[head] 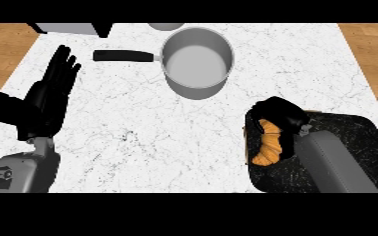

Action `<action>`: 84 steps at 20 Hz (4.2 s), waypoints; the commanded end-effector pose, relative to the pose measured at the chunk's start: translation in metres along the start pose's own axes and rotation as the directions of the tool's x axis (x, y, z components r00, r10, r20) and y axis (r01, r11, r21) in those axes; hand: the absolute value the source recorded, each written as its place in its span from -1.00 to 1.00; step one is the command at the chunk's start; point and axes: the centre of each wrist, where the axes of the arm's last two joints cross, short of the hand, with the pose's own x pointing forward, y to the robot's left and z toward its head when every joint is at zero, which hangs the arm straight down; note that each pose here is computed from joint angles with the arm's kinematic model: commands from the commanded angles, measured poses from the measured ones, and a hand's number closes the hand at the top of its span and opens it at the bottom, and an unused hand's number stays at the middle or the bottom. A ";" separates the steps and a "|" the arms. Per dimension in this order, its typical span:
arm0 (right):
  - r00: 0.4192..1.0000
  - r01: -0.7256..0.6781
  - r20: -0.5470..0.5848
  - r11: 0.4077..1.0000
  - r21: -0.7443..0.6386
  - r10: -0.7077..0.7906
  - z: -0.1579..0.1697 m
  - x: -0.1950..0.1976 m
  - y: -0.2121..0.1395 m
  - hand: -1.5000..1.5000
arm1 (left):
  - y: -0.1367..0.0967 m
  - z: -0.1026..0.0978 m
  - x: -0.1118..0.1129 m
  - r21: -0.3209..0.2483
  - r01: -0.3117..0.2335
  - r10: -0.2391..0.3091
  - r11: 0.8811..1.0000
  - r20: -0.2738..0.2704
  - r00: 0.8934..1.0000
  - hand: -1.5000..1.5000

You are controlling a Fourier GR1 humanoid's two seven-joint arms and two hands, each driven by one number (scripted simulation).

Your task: Pick the croissant from the tray and place it in the pot

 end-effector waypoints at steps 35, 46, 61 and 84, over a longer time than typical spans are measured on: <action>0.835 0.036 -0.192 0.398 -0.916 -0.516 -0.094 0.289 -0.120 1.00 | -0.025 -0.023 0.015 -0.057 -0.012 0.013 0.998 0.015 1.000 0.00; 0.757 -0.384 -0.558 0.458 -0.802 -0.341 -0.141 0.233 -0.113 1.00 | -0.019 -0.016 0.003 -0.033 -0.002 0.002 0.999 0.023 1.000 0.00; 0.686 -0.068 -0.415 0.516 -0.854 -0.598 -0.146 0.177 -0.097 -1.00 | -0.034 -0.017 0.010 -0.086 -0.014 0.019 0.996 0.054 0.998 0.00; 0.656 0.388 0.220 0.072 -0.919 -0.722 -0.115 0.164 -0.056 -1.00 | 0.014 -0.004 -0.007 0.015 -0.011 0.011 1.000 -0.021 1.000 0.00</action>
